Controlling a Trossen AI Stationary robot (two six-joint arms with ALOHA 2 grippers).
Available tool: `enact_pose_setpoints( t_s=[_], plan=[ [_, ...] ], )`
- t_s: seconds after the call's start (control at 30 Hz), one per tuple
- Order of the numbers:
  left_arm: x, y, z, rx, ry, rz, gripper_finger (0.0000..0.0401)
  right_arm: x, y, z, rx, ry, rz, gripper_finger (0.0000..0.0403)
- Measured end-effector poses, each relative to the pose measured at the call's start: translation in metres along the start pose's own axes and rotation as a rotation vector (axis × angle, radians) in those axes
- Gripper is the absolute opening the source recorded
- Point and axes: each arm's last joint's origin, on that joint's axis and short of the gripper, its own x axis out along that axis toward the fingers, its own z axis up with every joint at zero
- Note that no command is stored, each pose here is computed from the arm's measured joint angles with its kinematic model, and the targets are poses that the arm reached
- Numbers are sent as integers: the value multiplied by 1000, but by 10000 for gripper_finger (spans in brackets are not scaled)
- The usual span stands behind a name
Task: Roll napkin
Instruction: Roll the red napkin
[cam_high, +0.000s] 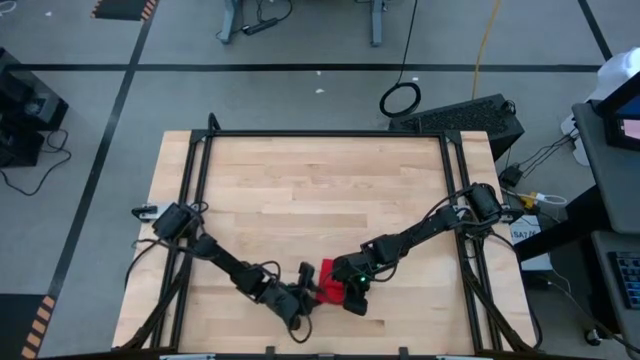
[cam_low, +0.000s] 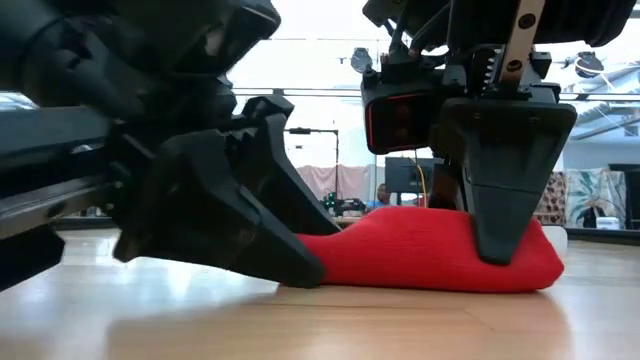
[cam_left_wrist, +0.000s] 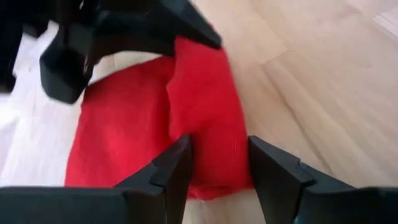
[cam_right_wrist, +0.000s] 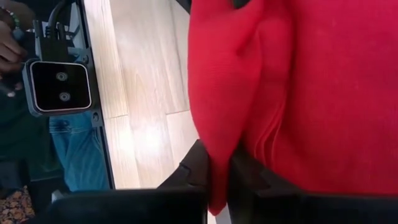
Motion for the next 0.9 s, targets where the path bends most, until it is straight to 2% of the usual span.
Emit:
enact_pose_setpoints(
  t_s=[0.2, 0.43, 0.57, 0.7, 0.9],
  plan=[
    [6, 14, -4, -88, 38, -61, 144, 0, 1, 0, 9, 8, 11, 46],
    [13, 29, -9, -165, 64, -86, 48, -8, 9, -3, -35, -14, -2, 91],
    [15, 34, -10, -207, 69, -122, 33, -29, 24, -11, -121, -89, -87, 112],
    [18, 43, -12, -299, 74, -182, 35, -46, 48, -33, -242, -219, -266, 125],
    [22, 56, -13, -446, 84, -315, 45, -29, 84, -86, -450, -390, -479, 141]
  ],
)
